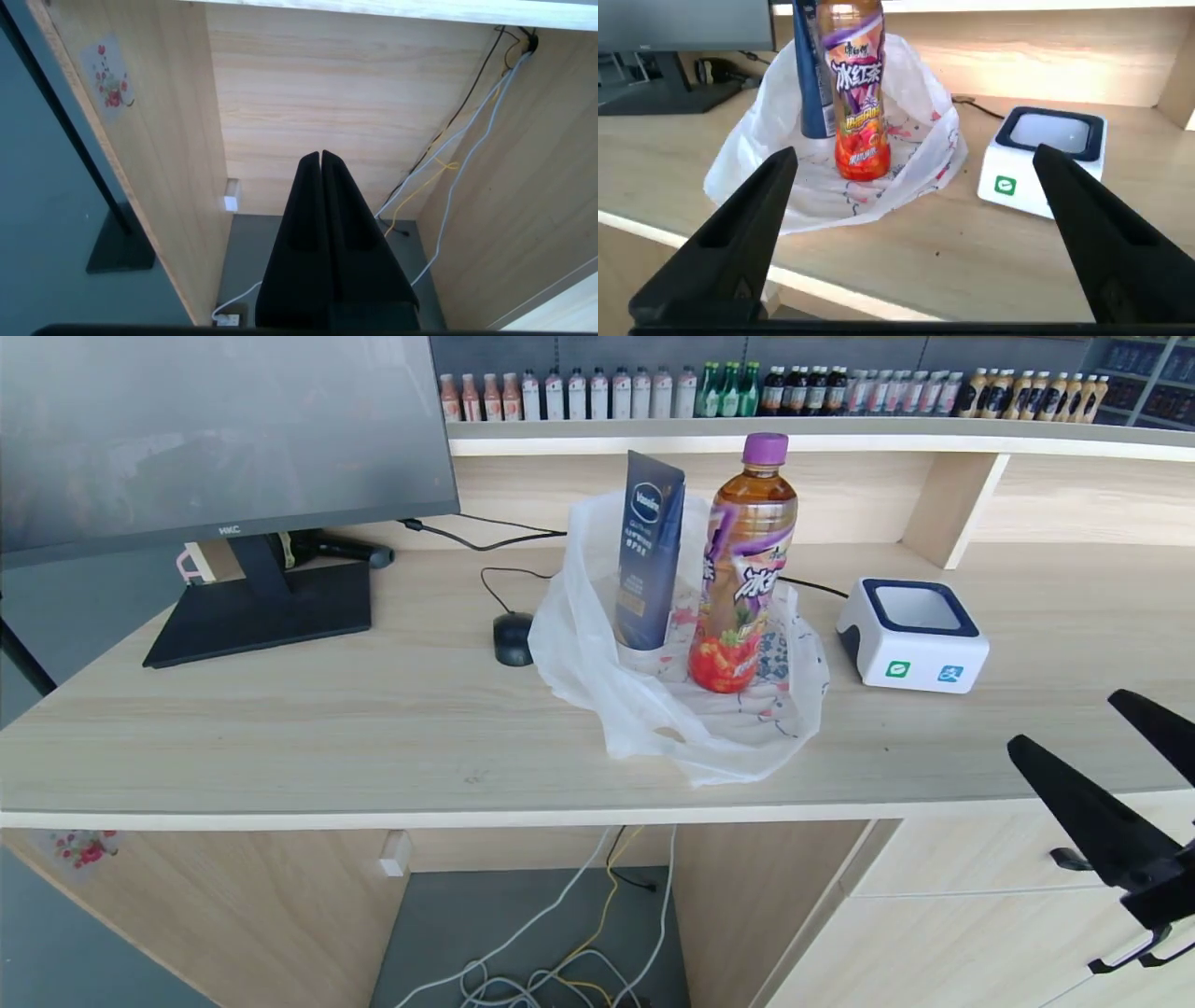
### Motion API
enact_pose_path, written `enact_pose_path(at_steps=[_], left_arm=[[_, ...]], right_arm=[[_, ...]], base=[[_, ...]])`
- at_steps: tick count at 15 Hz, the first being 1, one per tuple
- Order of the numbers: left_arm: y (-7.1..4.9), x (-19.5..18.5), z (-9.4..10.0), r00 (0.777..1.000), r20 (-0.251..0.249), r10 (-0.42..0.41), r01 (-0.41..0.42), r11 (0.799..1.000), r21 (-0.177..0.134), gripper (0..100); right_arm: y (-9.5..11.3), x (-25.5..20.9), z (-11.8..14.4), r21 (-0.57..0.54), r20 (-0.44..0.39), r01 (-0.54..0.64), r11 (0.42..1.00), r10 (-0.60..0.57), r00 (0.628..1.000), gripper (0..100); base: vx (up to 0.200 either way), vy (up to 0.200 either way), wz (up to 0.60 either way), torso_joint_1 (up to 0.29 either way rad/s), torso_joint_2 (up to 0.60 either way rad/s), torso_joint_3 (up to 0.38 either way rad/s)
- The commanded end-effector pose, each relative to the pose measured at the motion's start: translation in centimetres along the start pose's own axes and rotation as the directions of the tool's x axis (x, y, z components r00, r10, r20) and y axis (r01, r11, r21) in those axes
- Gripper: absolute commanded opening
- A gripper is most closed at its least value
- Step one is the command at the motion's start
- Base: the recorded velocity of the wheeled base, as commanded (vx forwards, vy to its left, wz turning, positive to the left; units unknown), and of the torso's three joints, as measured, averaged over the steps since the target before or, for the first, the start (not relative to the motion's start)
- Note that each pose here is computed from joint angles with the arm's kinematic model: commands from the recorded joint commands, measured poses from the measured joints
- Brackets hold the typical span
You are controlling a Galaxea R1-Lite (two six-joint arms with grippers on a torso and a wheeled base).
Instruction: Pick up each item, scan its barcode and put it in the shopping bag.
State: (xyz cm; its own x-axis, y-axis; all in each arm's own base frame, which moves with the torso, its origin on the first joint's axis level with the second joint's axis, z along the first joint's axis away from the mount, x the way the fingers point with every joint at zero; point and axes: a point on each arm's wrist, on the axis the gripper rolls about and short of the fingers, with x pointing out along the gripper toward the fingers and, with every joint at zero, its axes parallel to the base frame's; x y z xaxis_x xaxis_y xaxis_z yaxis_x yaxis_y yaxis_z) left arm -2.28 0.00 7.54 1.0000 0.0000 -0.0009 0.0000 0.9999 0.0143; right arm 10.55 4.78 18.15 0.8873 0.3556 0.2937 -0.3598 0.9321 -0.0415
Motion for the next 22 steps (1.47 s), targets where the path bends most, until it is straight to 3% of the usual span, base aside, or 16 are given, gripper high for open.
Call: enact_pose_path(at_steps=[1,4,5,9,13,16,17,21,22], left_arm=[[0.0,0.0,0.0,1.0,-0.001,-0.002,0.002,1.0,0.003,0],[0.0,0.0,0.0,1.0,-0.001,-0.002,0.002,1.0,-0.002,0],[0.0,0.0,0.0,1.0,-0.001,0.0,0.0,1.0,-0.002,0],[0.0,0.0,0.0,1.0,-0.001,0.0,0.0,1.0,-0.002,0],[0.0,0.0,0.0,1.0,-0.001,0.0,0.0,1.0,0.0,0],[0.0,0.0,0.0,1.0,-0.001,0.0,0.0,1.0,-0.002,0],[0.0,0.0,0.0,1.0,-0.001,0.0,0.0,1.0,0.0,0],[0.0,0.0,0.0,1.0,-0.001,-0.002,0.002,1.0,0.0,0],[0.0,0.0,0.0,1.0,-0.001,0.0,0.0,1.0,-0.002,0]], right_arm=[[-0.4,-5.7,0.6,-0.005,-0.009,0.004,1.0,-0.004,1.0,100],[-0.4,-10.6,-2.3,-0.069,-0.226,-0.039,0.997,0.023,0.974,100],[-0.4,-12.0,-3.1,-0.066,-0.266,-0.061,0.996,0.041,0.963,100],[-0.5,-15.2,-5.5,-0.062,-0.351,-0.105,0.993,0.077,0.933,100],[-0.4,-15.1,-5.7,-0.022,-0.401,-0.112,0.993,0.094,0.911,100],[-0.2,-15.0,-6.1,-0.064,-0.444,0.155,0.986,-0.167,0.88,100],[-0.1,-15.0,-6.1,-0.073,-0.445,0.187,0.98,-0.2,0.873,100],[0.2,-15.5,-6.1,-0.11,-0.379,0.314,0.943,-0.332,0.864,100],[0.4,-15.7,-6.1,-0.135,-0.343,0.395,0.909,-0.417,0.842,100]], base=[[0.0,0.0,0.0,0.0,0.0,0.0],[0.0,0.0,0.0,0.0,0.0,0.0],[0.0,0.0,0.0,0.0,0.0,0.0],[0.0,0.0,0.0,0.0,0.0,0.0],[0.0,0.0,0.0,0.0,0.0,0.0],[0.0,0.0,0.0,0.0,0.0,0.0],[0.0,0.0,0.0,0.0,0.0,0.0],[0.0,0.0,0.0,0.0,0.0,0.0],[0.0,0.0,0.0,0.0,0.0,0.0]])
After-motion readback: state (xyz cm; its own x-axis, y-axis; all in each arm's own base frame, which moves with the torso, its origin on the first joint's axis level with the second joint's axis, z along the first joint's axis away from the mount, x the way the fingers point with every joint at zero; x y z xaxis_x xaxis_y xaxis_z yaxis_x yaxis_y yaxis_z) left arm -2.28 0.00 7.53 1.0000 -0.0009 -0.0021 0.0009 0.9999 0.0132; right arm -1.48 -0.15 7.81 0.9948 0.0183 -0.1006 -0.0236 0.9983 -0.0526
